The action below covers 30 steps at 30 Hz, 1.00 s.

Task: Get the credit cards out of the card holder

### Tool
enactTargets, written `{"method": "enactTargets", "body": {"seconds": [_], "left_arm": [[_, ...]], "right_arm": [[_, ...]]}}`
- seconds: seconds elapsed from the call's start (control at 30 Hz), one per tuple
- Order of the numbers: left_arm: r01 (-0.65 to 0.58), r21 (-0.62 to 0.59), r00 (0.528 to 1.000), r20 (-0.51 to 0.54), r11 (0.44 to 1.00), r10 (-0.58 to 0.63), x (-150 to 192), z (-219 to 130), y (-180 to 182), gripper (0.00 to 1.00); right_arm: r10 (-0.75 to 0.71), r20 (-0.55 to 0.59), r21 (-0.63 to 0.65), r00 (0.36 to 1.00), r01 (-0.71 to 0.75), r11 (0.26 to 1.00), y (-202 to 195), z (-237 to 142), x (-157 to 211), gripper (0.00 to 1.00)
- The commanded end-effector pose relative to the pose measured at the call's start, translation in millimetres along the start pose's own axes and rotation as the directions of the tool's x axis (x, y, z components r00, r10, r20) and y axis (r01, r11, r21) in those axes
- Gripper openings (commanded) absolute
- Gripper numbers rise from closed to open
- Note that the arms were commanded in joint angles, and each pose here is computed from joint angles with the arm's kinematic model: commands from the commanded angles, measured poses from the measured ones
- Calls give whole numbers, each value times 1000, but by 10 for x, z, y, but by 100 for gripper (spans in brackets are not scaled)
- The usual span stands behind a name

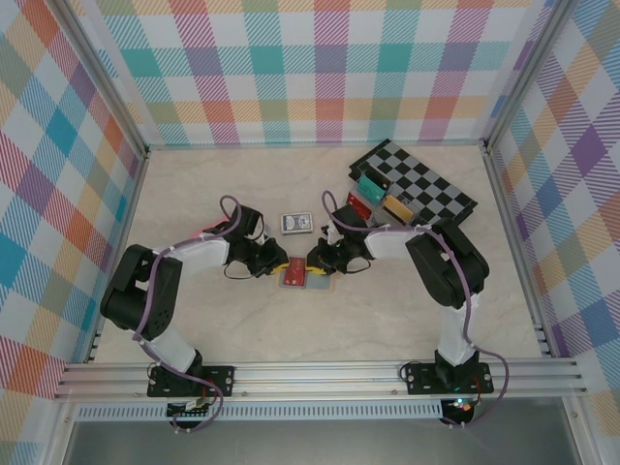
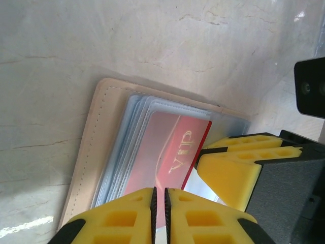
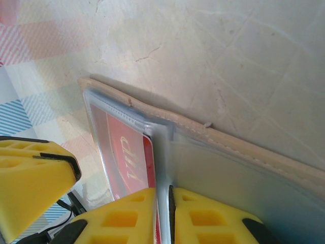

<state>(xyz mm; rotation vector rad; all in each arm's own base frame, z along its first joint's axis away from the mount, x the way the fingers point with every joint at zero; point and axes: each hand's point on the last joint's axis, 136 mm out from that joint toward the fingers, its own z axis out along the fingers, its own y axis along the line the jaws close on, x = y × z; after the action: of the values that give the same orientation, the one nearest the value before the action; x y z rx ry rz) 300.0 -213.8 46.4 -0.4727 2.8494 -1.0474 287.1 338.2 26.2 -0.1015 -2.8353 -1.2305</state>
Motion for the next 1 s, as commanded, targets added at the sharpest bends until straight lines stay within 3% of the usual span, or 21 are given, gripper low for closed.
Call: {"method": "enactTargets", "body": {"seconds": [0.0,0.4,0.77,0.97], "left_arm": [[-7,19,1000,-22,1000,8,-23,65,-23,14],[44,-80,998,-34,996,-47,42,174,290,13],[55,-94,998,-38,994,-59,85,182,360,13],[53,-94,998,-32,994,-56,82,163,349,14]], "right_arm": [[-13,-38,-8,999,13,1000,21,51,38,14],[-33,-56,-32,998,32,999,69,98,49,15],[-48,-76,-60,996,44,997,133,171,64,14],[-51,-56,-55,997,48,997,134,132,60,0]]}}
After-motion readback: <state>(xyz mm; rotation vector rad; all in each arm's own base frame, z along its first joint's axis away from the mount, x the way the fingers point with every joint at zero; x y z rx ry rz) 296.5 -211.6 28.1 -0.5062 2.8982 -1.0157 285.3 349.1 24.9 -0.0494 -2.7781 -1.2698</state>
